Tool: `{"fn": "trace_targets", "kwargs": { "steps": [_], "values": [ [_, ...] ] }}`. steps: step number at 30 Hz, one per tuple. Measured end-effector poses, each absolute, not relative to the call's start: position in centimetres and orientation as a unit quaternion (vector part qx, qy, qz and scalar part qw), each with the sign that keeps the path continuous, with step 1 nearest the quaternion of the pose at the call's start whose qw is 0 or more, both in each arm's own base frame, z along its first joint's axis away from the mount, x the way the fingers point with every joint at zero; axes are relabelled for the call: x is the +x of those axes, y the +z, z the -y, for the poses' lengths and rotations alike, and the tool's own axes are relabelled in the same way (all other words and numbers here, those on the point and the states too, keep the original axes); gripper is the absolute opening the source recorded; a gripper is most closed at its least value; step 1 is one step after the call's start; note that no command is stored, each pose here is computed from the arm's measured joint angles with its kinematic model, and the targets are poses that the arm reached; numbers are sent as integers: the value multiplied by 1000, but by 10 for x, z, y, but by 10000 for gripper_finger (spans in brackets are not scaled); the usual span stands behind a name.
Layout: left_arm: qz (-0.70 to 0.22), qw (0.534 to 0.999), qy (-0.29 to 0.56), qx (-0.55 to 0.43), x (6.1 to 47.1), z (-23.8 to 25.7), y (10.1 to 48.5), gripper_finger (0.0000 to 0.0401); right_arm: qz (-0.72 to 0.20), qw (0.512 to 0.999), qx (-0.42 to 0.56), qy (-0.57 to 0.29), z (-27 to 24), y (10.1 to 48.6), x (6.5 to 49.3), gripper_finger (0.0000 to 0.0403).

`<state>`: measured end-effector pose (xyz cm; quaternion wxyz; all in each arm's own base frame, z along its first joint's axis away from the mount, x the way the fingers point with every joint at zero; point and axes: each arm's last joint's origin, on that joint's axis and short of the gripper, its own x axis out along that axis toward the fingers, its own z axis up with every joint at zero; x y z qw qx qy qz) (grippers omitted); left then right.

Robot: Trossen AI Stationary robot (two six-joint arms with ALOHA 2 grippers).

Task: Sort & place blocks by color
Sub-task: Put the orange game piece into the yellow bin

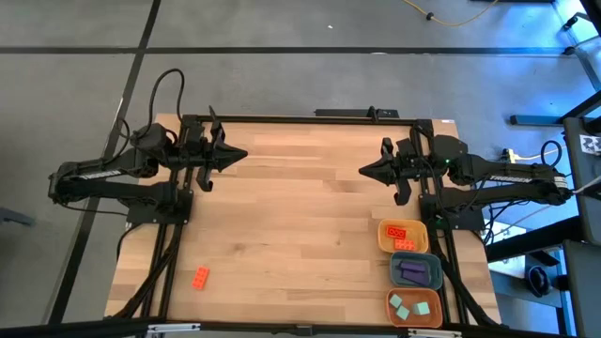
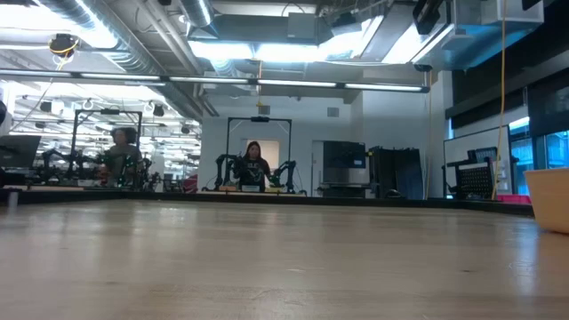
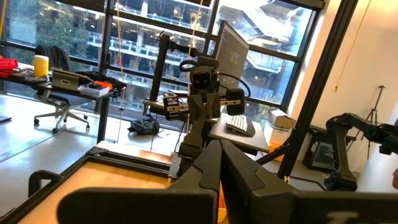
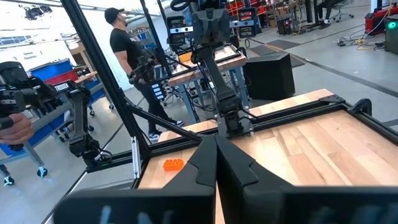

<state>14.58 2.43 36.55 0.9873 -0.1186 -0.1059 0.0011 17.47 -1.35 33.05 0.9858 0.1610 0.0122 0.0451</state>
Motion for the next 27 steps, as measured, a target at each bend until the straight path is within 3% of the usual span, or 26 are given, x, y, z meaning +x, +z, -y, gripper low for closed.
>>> {"fn": "trace_targets", "kwargs": {
  "steps": [20, 27],
  "values": [
    [107, 988, 12, -107, 146, -25, 366, 2, 0, 983, 176, 47, 13, 333, 175, 0],
    [108, 988, 17, -110, 146, -25, 366, 63, 0, 983, 175, 47, 13, 333, 175, 0]
  ]
}}
